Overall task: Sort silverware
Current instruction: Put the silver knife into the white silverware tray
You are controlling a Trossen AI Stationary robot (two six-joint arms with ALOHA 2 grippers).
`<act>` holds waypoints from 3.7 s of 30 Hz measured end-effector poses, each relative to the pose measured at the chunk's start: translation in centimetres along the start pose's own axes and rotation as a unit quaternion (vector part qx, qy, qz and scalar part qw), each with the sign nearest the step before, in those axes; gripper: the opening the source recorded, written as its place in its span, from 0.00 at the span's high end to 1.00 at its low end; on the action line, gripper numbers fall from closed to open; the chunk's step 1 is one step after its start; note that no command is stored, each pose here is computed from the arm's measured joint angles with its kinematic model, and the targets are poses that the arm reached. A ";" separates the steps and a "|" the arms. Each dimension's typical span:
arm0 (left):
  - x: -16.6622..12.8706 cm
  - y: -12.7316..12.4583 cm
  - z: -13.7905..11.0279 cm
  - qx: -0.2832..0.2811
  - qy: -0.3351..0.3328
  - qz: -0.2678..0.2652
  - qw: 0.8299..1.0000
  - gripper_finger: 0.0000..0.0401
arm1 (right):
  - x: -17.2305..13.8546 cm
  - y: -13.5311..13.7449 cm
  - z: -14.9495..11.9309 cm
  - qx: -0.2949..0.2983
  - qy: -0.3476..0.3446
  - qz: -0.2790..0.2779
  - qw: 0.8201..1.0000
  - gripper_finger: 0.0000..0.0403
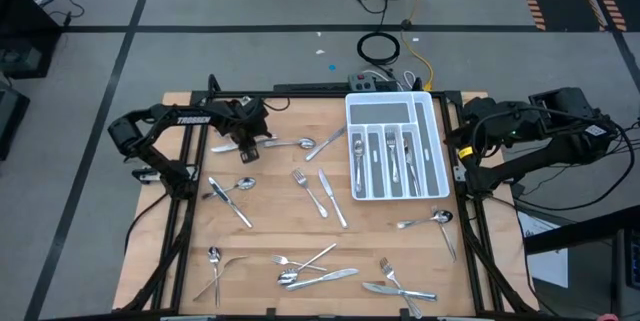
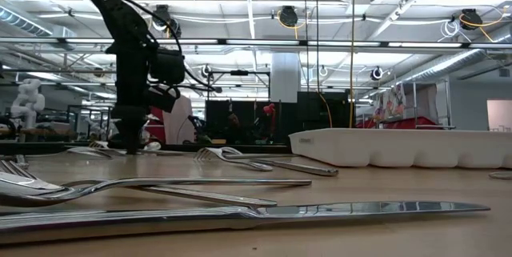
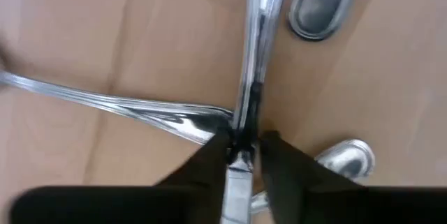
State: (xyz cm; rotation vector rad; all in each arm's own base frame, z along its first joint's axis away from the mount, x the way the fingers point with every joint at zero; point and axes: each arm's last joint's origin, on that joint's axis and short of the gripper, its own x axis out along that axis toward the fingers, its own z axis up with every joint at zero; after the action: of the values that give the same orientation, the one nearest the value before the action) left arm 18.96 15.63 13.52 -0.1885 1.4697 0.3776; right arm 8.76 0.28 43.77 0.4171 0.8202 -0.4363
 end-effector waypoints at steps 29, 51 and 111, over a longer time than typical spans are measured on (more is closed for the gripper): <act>-6.6 -0.7 1.6 -0.081 -0.108 0.010 0.991 1.00 | 0.0 0.0 0.2 -0.001 -0.020 -0.008 1.000 0.78; -10.6 -0.8 3.5 -0.034 -0.074 0.047 0.996 0.93 | 0.3 0.0 0.4 -0.024 -0.031 -0.056 0.998 0.76; -0.7 -0.8 0.4 -0.076 0.052 0.010 0.996 0.89 | 0.4 0.2 0.6 -0.006 -0.034 -0.041 0.999 0.54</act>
State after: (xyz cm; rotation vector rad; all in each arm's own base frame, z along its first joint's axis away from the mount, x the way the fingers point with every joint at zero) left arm 19.55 14.94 14.18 -0.3184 1.5470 0.5032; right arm 9.49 0.09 43.86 0.3573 0.7757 -0.5181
